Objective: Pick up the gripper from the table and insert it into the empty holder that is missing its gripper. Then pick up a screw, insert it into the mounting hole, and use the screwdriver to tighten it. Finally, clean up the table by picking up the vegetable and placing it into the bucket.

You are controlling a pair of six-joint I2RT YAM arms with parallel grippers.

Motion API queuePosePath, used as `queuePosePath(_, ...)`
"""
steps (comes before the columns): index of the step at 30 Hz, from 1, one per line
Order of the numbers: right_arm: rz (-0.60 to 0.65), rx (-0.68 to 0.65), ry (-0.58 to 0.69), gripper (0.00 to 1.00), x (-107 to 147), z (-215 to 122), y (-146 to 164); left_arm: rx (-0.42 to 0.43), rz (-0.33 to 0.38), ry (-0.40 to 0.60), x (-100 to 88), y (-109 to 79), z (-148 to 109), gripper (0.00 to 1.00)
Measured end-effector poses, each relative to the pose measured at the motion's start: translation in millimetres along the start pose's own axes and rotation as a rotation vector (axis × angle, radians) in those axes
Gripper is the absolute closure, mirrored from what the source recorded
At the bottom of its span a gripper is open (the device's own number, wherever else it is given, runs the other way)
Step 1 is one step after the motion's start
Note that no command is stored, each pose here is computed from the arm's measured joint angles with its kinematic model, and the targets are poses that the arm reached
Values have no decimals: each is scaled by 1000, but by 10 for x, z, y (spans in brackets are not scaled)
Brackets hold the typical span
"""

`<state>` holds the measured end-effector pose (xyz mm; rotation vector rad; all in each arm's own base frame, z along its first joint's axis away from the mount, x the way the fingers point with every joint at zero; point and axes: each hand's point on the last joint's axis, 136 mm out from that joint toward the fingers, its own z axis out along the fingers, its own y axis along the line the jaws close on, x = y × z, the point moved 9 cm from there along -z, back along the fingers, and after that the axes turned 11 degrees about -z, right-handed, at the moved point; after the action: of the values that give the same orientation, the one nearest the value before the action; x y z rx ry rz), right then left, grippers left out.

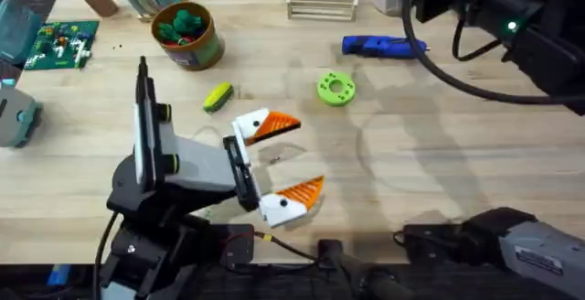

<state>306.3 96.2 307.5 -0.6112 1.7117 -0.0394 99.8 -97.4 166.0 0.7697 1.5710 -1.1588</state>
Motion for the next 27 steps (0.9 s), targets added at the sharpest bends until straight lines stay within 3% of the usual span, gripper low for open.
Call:
queuePosePath(6,27,-29,49,9,79,-3,40,-198,-142,-13,-229,-4,-92,8)
queuePosePath(14,32,-33,52,10,83,-3,44,-576,-267,-12,-911,-317,-496,8)
queuePosePath(18,32,-33,52,10,83,-3,44,-739,-315,35,-1216,-378,-621,8)
queuePosePath(22,32,-33,52,10,83,-3,44,-902,-384,158,-1406,-292,-652,8)
queuePosePath(27,32,-35,56,10,89,-3,47,-1006,-393,298,-1582,74,-446,8)
